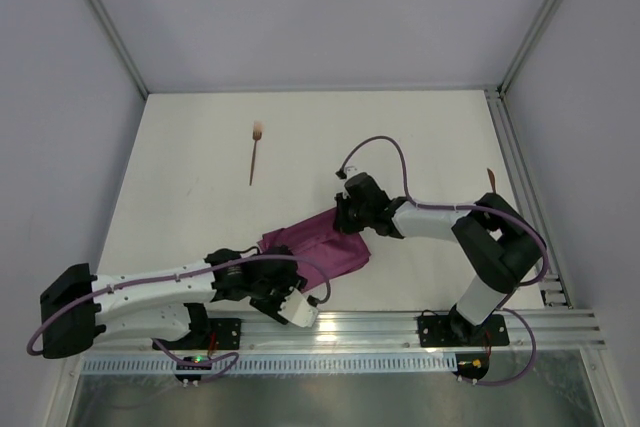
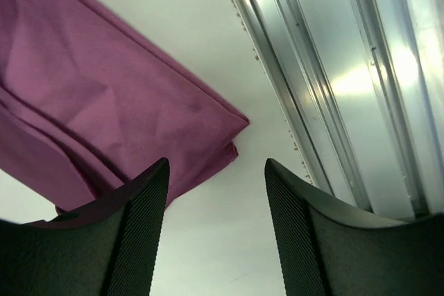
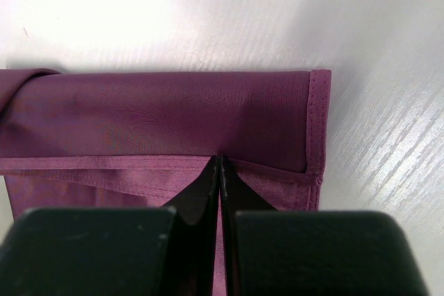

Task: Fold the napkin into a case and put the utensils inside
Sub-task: Pick up the 2/3-rectangle-folded napkin from the center of the board.

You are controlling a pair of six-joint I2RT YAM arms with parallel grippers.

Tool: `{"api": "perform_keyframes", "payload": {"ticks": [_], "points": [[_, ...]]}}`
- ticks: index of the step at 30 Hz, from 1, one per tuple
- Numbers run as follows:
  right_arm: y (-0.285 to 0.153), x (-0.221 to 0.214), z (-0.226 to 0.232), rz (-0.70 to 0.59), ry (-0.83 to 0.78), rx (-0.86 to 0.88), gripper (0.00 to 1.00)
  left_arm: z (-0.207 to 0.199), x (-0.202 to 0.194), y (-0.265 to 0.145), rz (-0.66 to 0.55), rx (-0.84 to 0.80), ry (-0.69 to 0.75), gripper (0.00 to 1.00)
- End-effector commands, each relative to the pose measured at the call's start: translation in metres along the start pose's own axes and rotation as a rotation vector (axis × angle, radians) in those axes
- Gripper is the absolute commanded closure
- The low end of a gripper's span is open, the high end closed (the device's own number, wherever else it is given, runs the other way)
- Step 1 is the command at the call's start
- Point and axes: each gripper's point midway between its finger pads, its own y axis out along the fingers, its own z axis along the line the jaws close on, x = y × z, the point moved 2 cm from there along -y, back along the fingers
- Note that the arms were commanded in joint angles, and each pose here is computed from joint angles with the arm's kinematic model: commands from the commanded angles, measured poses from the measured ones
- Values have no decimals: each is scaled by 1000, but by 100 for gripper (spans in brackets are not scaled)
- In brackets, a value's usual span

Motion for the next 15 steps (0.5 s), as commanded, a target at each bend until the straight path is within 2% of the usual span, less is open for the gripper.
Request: {"api": "perform_keyframes", "payload": {"ticks": [1, 7, 10, 11, 15], "points": [[4, -22, -23, 89, 4, -104, 96, -1, -14, 8, 80, 1, 125, 39], [3, -22, -24, 88, -1, -113, 96, 7, -17, 25, 93, 57, 175, 38], [2, -21, -24, 85, -3, -115, 96, 15, -22, 33, 122, 117, 165, 42], [2, -21, -25, 84, -3, -117, 96, 14, -25, 36, 131, 117, 162, 44], [0, -20, -24, 80, -5, -119, 96, 10, -27, 42, 134, 99, 138, 69]]}}
